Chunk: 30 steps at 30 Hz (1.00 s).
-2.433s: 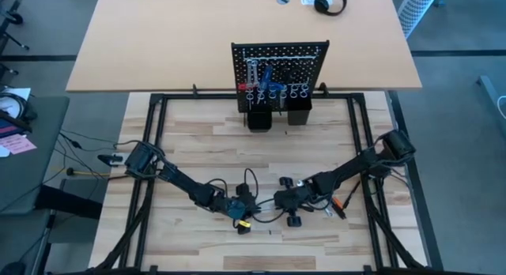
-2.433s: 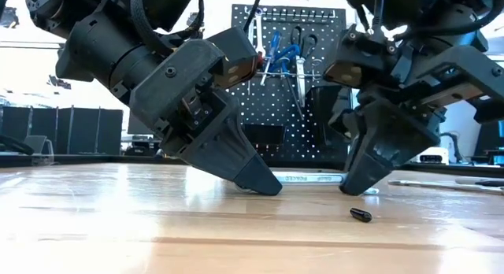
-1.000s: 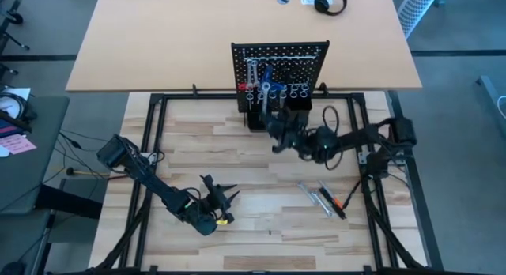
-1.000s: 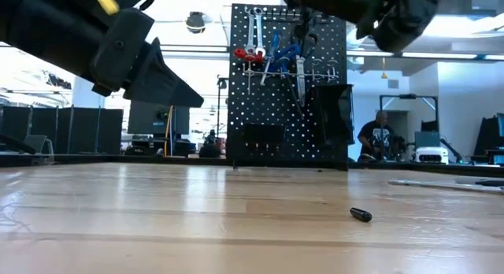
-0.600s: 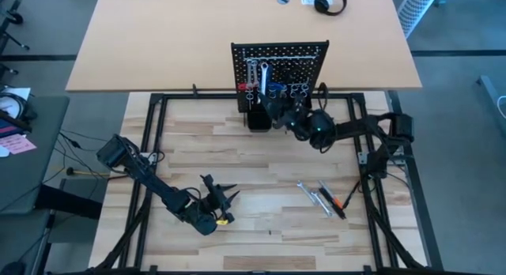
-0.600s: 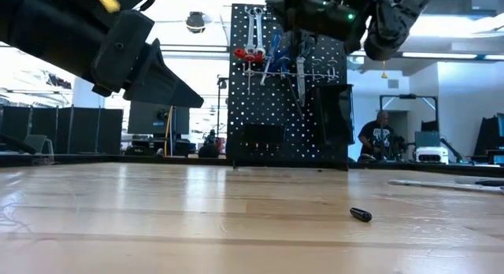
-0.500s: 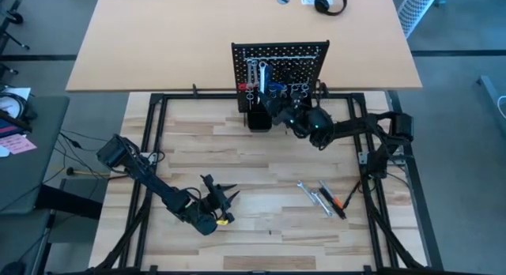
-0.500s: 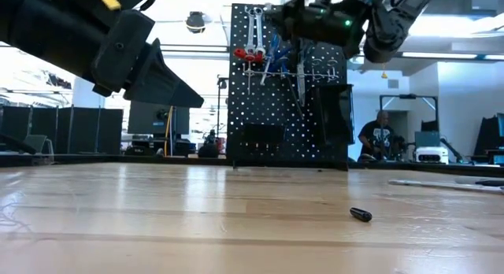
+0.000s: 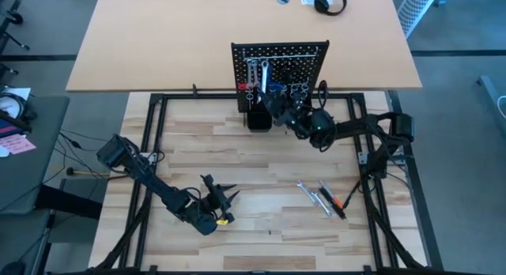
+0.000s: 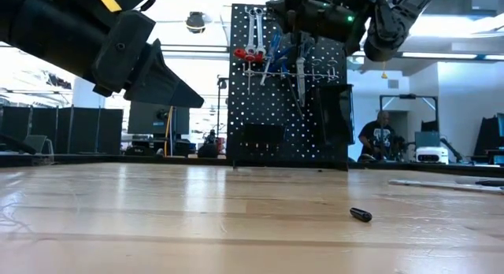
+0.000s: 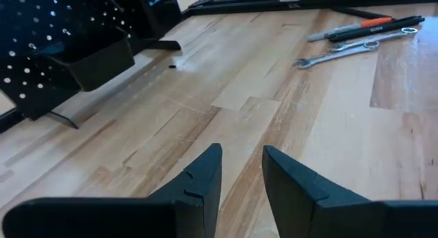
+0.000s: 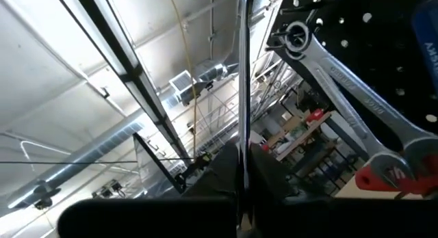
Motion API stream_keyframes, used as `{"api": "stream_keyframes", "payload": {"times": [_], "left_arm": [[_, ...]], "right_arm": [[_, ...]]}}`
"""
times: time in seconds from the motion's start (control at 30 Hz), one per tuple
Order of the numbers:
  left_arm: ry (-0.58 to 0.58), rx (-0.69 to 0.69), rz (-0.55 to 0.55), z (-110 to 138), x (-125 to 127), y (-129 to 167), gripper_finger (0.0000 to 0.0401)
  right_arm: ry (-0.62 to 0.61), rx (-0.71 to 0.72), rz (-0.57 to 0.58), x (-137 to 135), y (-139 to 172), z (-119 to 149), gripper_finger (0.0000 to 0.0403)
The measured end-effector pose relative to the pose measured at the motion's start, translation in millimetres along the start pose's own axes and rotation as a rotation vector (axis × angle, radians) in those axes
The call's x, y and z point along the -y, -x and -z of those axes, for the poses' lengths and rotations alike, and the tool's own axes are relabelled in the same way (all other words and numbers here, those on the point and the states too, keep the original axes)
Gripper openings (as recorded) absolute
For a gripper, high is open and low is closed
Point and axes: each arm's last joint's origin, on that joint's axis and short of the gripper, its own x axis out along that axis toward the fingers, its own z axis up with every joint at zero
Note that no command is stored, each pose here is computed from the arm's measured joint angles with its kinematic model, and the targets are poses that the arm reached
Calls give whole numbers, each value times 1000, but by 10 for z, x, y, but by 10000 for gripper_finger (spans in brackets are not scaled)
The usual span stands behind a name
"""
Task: Hang tools onto peg board
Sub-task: Hang the wrench on the pegboard
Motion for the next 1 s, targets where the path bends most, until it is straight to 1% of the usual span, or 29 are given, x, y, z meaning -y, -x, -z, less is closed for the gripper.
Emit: {"api": "stream_keyframes", "payload": {"times": [0.2, 0.47, 0.67, 1.0], "left_arm": [[1, 0, 0, -1, 1, 0, 100], [2, 0, 0, -2, 1, 0, 100], [2, 0, 0, -2, 1, 0, 100], [4, 0, 1, -2, 1, 0, 100]], "right_arm": [[7, 2, 11, 35, -9, -21, 22], [-23, -12, 87, 130, -18, -20, 22], [-32, 12, 130, 148, -15, -20, 24], [-45, 14, 173, 174, -12, -6, 59]]}}
